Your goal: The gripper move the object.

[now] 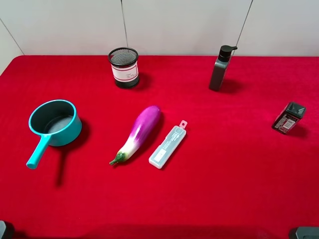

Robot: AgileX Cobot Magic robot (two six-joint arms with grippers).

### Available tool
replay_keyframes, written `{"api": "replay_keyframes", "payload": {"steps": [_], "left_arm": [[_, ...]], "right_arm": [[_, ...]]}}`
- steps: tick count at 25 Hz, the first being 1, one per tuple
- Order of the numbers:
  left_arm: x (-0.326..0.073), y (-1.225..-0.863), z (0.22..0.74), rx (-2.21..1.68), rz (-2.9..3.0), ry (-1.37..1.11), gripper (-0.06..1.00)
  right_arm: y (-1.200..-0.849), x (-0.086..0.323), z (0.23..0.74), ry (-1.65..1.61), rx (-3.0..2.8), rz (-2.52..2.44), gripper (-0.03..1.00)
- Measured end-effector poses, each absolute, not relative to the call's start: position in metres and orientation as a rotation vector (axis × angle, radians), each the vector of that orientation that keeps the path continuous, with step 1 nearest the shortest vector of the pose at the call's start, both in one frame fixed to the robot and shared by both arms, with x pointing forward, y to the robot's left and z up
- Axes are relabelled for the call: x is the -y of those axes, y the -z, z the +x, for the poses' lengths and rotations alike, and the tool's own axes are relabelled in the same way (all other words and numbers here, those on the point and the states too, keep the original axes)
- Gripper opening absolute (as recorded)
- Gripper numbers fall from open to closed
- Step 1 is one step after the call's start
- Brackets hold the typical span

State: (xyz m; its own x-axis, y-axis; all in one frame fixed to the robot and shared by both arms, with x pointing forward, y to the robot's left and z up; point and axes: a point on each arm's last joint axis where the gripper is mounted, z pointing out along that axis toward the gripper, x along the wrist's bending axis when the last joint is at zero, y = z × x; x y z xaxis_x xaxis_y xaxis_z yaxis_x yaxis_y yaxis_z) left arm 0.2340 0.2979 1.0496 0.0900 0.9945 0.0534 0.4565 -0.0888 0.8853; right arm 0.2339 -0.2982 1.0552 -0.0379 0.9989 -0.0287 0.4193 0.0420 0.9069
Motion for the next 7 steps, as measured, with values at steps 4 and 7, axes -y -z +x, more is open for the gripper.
{"api": "replay_keyframes", "payload": {"steps": [4, 7], "left_arm": [[-0.2979, -1.0496, 0.2340, -1.455, 1.645, -0.941, 1.00], [-0.2979, -1.0496, 0.2340, -1.455, 1.645, -0.941, 1.00]], "right_arm": [[-1.0552, 0.2982, 0.2339, -0.968, -1.562, 1.477, 0.61], [-1.0552, 0.2982, 0.2339, -0.968, -1.562, 1.477, 0.61]]}}
